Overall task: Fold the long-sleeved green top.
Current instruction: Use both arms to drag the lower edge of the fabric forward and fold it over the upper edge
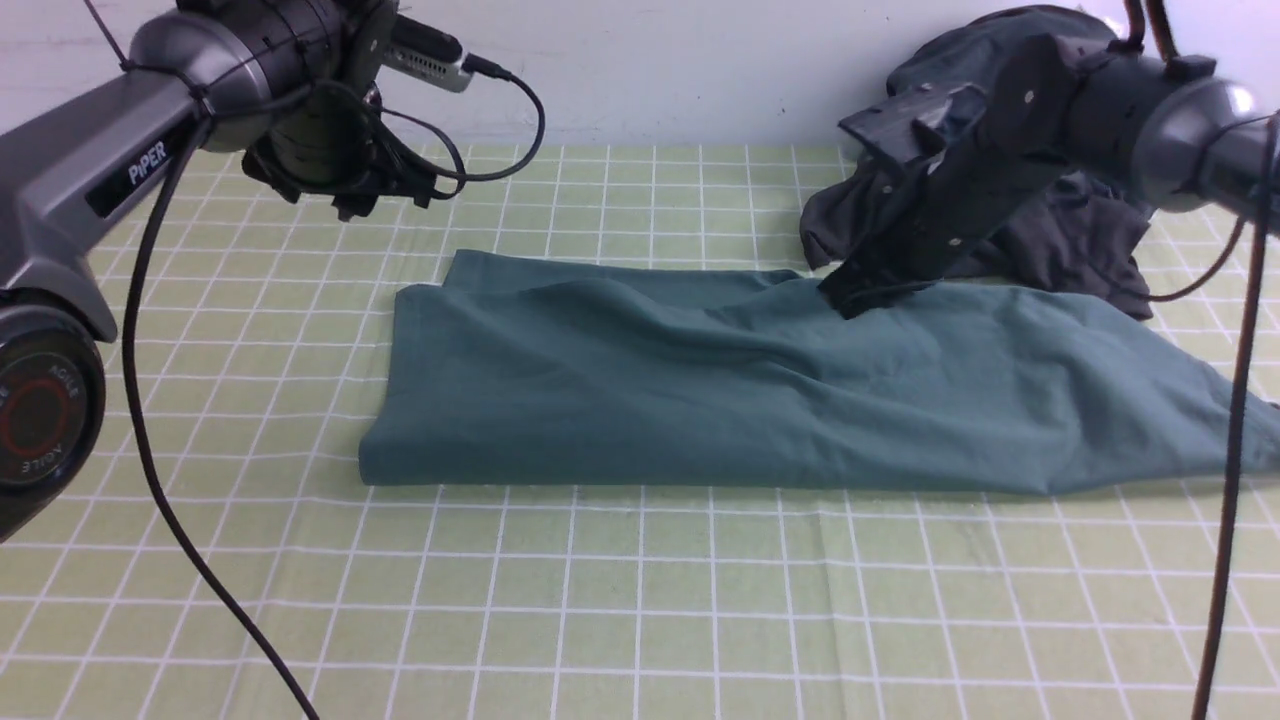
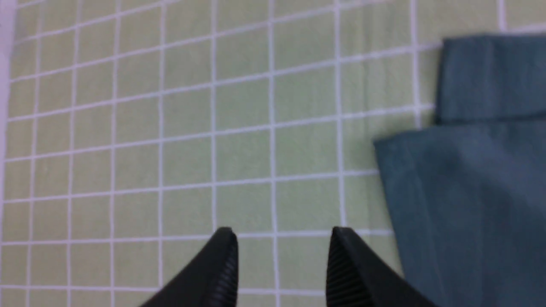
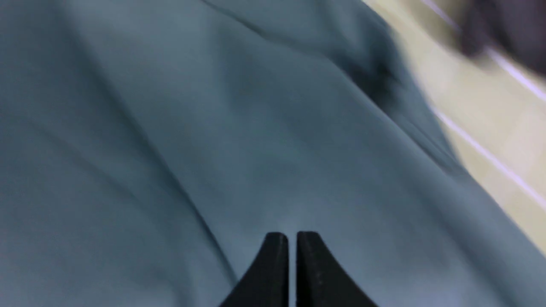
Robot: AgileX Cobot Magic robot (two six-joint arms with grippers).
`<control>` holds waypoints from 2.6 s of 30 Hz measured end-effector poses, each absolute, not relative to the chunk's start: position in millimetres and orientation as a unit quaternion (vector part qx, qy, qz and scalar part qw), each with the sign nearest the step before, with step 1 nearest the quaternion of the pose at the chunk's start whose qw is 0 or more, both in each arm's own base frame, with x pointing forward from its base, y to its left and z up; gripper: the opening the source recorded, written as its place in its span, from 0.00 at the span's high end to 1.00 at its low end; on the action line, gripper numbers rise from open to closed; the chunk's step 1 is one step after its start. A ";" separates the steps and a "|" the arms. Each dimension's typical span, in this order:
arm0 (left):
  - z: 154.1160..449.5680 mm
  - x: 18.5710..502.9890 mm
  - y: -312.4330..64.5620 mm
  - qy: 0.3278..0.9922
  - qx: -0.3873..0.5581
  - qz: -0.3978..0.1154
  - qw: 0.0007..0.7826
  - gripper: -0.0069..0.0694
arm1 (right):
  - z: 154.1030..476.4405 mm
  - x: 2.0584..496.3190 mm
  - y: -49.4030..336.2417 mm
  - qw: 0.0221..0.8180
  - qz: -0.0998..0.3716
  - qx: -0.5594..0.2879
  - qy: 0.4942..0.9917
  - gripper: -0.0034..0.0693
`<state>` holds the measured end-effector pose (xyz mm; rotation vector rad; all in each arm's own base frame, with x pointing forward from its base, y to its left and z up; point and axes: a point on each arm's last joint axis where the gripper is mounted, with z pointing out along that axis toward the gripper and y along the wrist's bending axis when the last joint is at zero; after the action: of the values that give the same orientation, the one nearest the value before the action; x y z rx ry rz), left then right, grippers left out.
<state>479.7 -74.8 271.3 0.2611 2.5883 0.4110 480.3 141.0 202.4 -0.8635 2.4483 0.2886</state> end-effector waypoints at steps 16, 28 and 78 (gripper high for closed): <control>243.2 483.5 -91.9 0.965 0.126 0.068 0.218 0.71 | 165.8 510.6 148.5 0.371 0.052 -0.308 0.875 0.44; 237.2 484.6 -92.2 0.967 0.125 0.068 0.211 0.70 | 153.2 514.7 148.9 0.372 0.061 -0.294 0.878 0.96; 170.4 531.2 -89.5 0.938 0.033 0.071 0.338 0.91 | 249.6 493.6 97.2 0.329 0.108 -0.225 0.911 0.82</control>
<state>531.2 -89.5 170.4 0.0871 2.4441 0.1850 493.6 97.2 249.6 -0.5898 2.3827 0.2817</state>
